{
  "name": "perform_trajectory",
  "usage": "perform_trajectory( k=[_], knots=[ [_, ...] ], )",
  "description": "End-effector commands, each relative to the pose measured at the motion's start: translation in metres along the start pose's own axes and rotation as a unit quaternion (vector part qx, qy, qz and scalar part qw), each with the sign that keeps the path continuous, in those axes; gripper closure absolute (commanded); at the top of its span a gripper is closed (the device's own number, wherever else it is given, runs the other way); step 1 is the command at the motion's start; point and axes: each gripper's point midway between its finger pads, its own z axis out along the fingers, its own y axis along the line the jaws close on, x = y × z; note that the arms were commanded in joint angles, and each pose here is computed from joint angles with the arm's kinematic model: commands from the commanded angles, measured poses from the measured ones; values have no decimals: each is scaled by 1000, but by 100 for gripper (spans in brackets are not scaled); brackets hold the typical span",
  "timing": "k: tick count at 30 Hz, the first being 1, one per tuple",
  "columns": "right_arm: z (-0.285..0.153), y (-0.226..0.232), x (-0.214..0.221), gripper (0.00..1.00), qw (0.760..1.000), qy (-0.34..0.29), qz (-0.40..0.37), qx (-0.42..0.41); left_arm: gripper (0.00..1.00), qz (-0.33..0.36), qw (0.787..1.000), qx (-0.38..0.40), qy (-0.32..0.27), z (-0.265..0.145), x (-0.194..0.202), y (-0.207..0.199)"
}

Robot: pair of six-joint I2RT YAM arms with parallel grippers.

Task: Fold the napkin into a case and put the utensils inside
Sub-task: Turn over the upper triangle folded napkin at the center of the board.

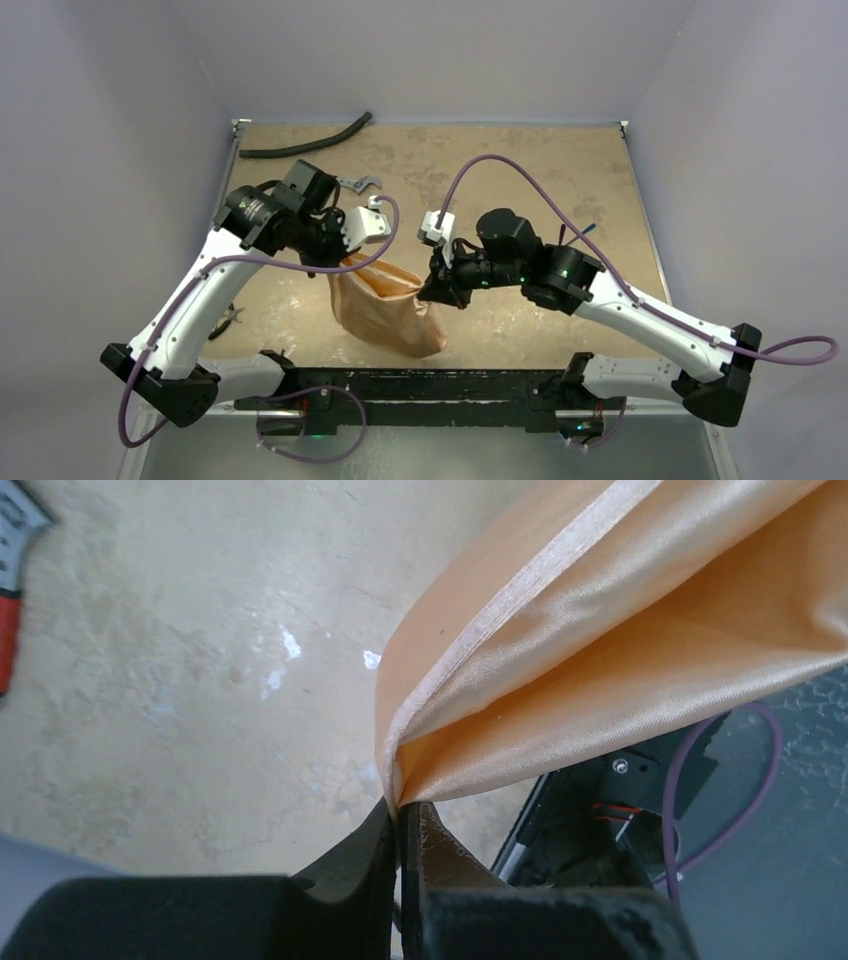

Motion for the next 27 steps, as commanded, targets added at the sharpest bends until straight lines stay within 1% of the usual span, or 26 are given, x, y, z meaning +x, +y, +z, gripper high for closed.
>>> perform_trajectory(
  k=[1,3,4,5,7,9,12,13,14,15,16,17,18,19,20,23,24,26,27],
  knots=[
    [13,-37,29,100,994,39,82,65,100,-32,998,8,59,32,20,2],
    [23,-87,42,100,988,53,114,87,100,-29,995,-34,88,59,24,31],
    [30,-121,57,100,983,69,132,110,100,-26,994,-46,99,72,25,45],
    [35,-147,67,100,980,77,140,121,100,-35,992,-46,115,92,29,64],
    [43,-195,82,100,974,88,163,132,100,-72,989,-39,126,122,37,103],
    [54,-229,99,100,973,108,160,125,100,-99,983,-37,150,155,46,140],
    [77,-265,122,100,969,127,182,111,100,-118,979,-41,161,201,45,182],
    [84,-275,129,99,967,132,188,107,96,-121,977,-38,169,217,46,190],
    [90,-283,135,93,966,137,191,108,91,-124,976,-38,174,231,46,199],
    [93,-290,139,88,964,142,192,113,80,-128,976,-41,174,239,43,207],
    [94,-297,138,81,965,141,189,118,72,-131,976,-47,168,244,38,216],
    [92,-303,136,69,964,138,187,127,69,-133,976,-51,165,246,35,222],
    [90,-308,132,46,964,133,184,137,68,-134,977,-51,159,245,32,225],
    [87,-312,127,9,965,127,180,144,67,-134,978,-52,151,241,29,228],
    [84,-316,121,3,965,121,178,152,66,-131,979,-55,146,237,26,230],
    [78,-322,102,2,965,101,170,171,61,-121,980,-75,136,216,19,236],
    [75,-323,95,2,965,92,170,176,55,-121,981,-82,125,208,15,238],
    [69,-323,85,2,964,82,168,191,53,-124,982,-91,107,193,9,244],
    [64,-324,83,2,962,78,167,203,50,-125,983,-88,100,188,6,243]
  ],
)
